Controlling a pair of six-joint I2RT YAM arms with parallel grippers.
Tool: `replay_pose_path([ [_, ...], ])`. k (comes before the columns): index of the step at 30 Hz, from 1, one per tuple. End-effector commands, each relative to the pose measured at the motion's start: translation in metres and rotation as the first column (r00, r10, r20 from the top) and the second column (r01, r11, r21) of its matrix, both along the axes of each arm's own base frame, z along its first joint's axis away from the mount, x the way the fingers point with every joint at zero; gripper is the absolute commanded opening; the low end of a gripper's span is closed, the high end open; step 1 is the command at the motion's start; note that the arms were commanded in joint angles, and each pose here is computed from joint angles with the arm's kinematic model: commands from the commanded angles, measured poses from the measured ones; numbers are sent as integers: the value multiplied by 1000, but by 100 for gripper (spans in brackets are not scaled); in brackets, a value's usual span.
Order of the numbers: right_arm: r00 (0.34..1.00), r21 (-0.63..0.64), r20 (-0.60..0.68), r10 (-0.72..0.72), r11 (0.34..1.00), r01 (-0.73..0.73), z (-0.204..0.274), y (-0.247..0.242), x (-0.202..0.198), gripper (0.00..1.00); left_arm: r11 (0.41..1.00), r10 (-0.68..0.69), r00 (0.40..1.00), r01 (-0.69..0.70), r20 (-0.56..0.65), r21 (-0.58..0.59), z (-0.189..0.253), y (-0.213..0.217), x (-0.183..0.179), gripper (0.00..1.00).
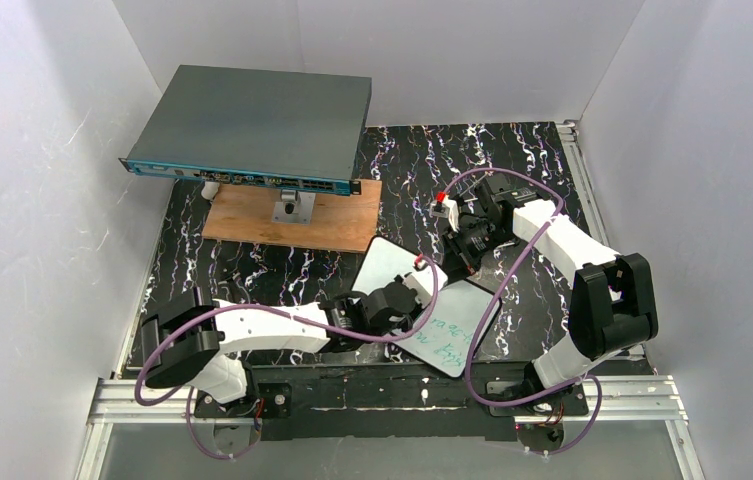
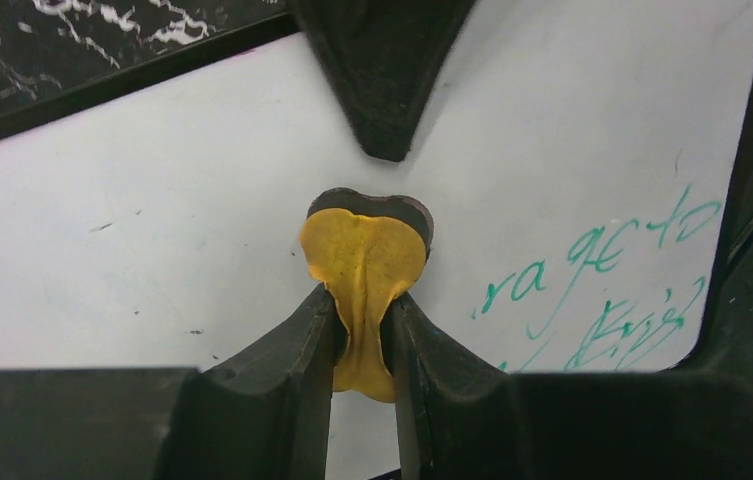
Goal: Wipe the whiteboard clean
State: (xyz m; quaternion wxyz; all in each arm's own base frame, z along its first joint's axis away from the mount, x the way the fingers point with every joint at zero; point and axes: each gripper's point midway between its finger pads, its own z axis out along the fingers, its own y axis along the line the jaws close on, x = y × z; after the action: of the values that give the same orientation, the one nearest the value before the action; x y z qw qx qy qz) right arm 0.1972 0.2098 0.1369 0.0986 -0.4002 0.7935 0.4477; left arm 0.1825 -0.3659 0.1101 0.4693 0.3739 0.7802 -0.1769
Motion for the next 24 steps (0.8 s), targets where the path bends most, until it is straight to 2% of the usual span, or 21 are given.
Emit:
replay_pose_path([
  [1,990,50,117,82,995,-88,2,8,5,1,963,-245,961,227,127,142,-14,-4,-17,0],
  [4,990,50,117,83,995,-89,2,9,5,1,943,-326,935,310,139,122,-10,-17,-29,0],
  [7,990,47,119,82,995,-88,2,8,5,1,948,-317,939,308,137,83,-8,-22,-31,0],
  [9,990,46,118,81,995,-87,1,8,5,1,972,-232,964,225,133,63,-7,-16,-21,0],
  [12,989,49,118,85,995,-91,2,8,5,1,1000,9,995,-11,101,28,-6,10,6,0],
  [14,989,50,120,86,994,-93,2,8,5,1,989,148,988,-147,33,-31,-8,28,19,0],
  [17,989,46,117,88,994,-94,1,8,6,1,964,254,966,-257,-44,-70,-15,51,29,0],
  [20,990,47,113,90,994,-95,0,8,6,1,973,226,974,-227,-30,-48,-16,53,28,0],
  [24,990,46,109,88,995,-94,0,9,5,1,998,30,999,-29,13,-52,-11,28,13,0],
])
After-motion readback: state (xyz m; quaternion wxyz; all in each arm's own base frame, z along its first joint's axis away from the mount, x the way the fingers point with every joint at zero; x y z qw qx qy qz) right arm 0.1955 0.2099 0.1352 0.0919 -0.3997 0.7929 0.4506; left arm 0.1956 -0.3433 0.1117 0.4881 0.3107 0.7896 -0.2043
